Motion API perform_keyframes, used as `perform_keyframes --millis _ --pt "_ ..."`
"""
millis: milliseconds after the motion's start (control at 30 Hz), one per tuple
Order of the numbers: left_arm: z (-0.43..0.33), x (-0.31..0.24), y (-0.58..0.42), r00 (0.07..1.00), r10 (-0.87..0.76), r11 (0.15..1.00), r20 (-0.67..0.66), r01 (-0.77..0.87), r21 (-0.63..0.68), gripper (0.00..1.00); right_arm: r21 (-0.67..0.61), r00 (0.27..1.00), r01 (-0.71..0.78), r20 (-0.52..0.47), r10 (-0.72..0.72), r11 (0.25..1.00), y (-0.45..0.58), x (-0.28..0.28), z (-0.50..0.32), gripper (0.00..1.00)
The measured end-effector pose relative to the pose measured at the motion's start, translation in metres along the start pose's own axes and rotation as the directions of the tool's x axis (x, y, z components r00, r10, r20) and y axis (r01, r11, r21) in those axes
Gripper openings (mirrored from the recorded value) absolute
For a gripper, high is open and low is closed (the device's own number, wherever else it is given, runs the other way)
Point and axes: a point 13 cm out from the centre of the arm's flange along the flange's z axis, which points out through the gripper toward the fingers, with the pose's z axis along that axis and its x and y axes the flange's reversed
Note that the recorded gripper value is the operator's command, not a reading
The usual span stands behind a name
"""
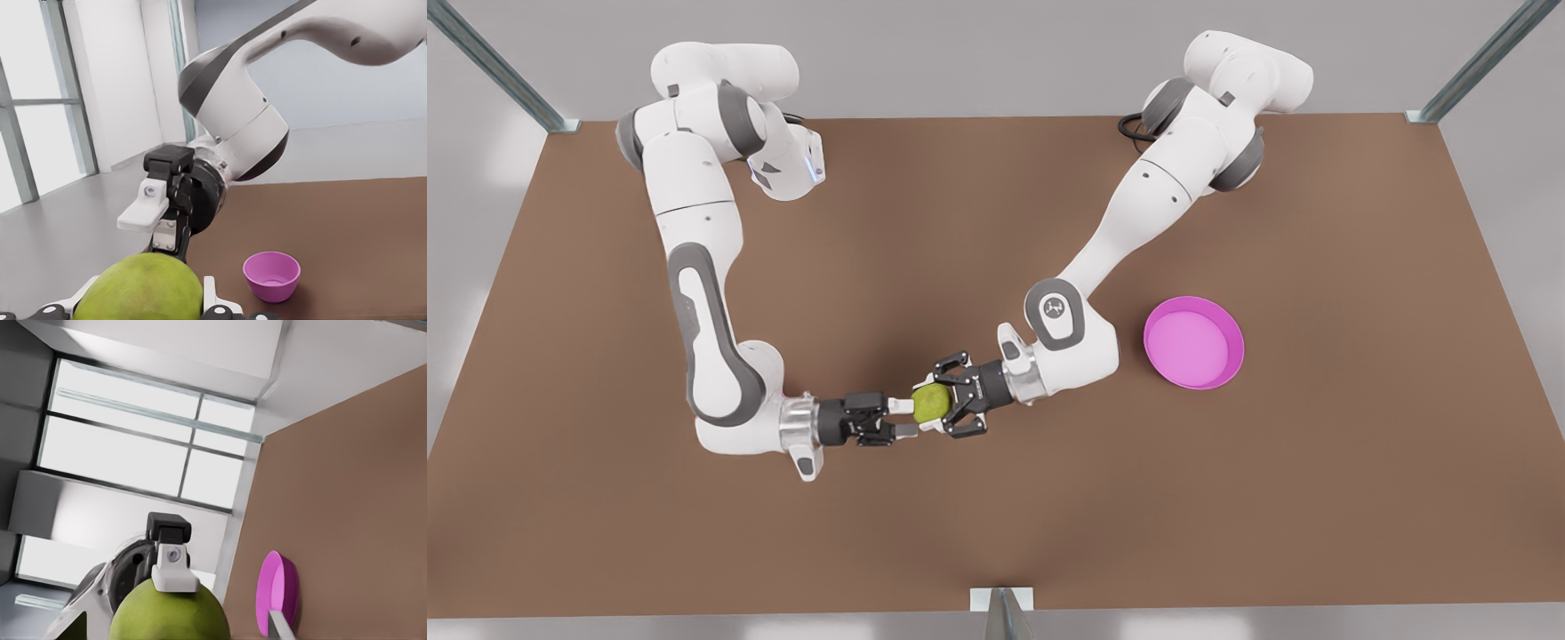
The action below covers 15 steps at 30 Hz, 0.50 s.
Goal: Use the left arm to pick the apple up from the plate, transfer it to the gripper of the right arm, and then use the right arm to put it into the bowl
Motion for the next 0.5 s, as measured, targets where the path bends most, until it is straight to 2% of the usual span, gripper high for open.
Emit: perform_keyframes --millis 400,500 --pt "0.004 0.000 -0.004 0.989 0.150 0.989 -0.013 -0.150 -0.009 0.72 -0.034 0.999 0.043 -0.018 -0.043 0.998 0.016 0.015 0.025 1.00" --pt "0.003 0.000 -0.002 0.985 0.174 0.985 -0.014 -0.174 -0.012 0.72 -0.031 0.999 0.051 -0.012 -0.051 0.998 0.015 0.014 0.027 0.80"
